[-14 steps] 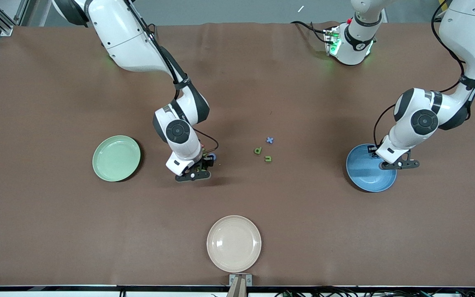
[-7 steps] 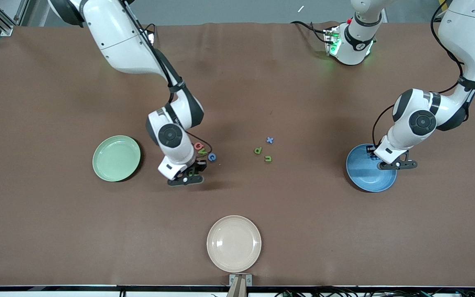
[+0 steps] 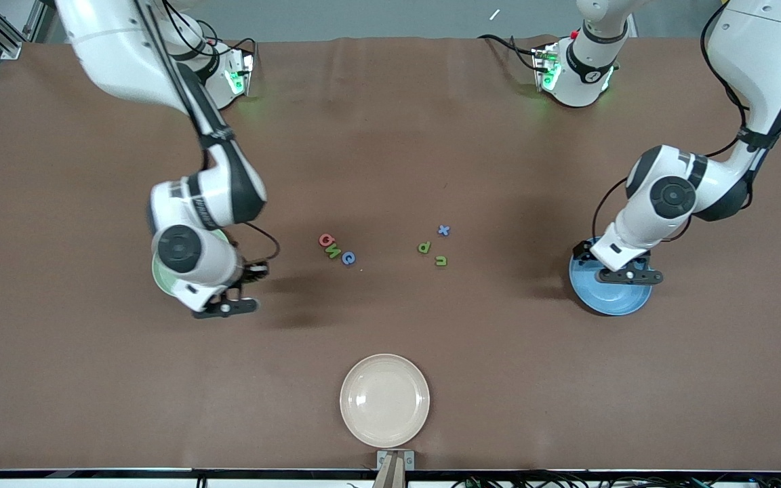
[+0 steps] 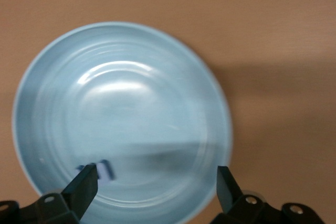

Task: Sort upper and lower case letters into plates
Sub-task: 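Grasp the green B with the right gripper while the left gripper releases, then drop the B on the green plate while the left gripper grasps the x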

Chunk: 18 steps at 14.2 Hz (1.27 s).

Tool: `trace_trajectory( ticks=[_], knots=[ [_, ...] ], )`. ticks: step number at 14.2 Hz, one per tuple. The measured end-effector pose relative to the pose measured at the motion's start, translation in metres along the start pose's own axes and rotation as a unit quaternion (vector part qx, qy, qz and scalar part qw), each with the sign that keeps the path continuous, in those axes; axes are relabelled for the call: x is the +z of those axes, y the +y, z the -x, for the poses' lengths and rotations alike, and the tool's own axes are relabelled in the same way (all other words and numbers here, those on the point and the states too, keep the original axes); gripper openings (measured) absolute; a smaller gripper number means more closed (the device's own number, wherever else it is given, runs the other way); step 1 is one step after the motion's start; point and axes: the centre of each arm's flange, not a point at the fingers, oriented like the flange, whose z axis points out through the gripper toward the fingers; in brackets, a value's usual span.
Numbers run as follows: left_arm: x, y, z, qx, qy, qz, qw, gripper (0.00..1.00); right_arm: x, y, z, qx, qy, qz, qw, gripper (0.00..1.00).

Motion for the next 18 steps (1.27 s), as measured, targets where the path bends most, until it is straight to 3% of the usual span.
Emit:
trace_trajectory(
  ticks=[6, 14, 18],
  knots=[
    [-0.03, 0.132, 0.006, -0.027, 0.009, 0.004, 1.0, 1.0, 0.012, 0.097, 0.056, -0.017, -0.035, -0.021, 0.999, 0.35],
    [-0.011, 0.27, 0.045, -0.056, -0.016, 0.033, 0.998, 1.0, 0.096, 0.13, 0.107, -0.003, 0.005, -0.023, 1.0, 0.35],
    [-0.002, 0.305, 0.052, -0.057, -0.027, 0.046, 0.997, 1.0, 0.105, 0.134, 0.113, 0.001, 0.007, -0.024, 1.0, 0.35]
  ],
)
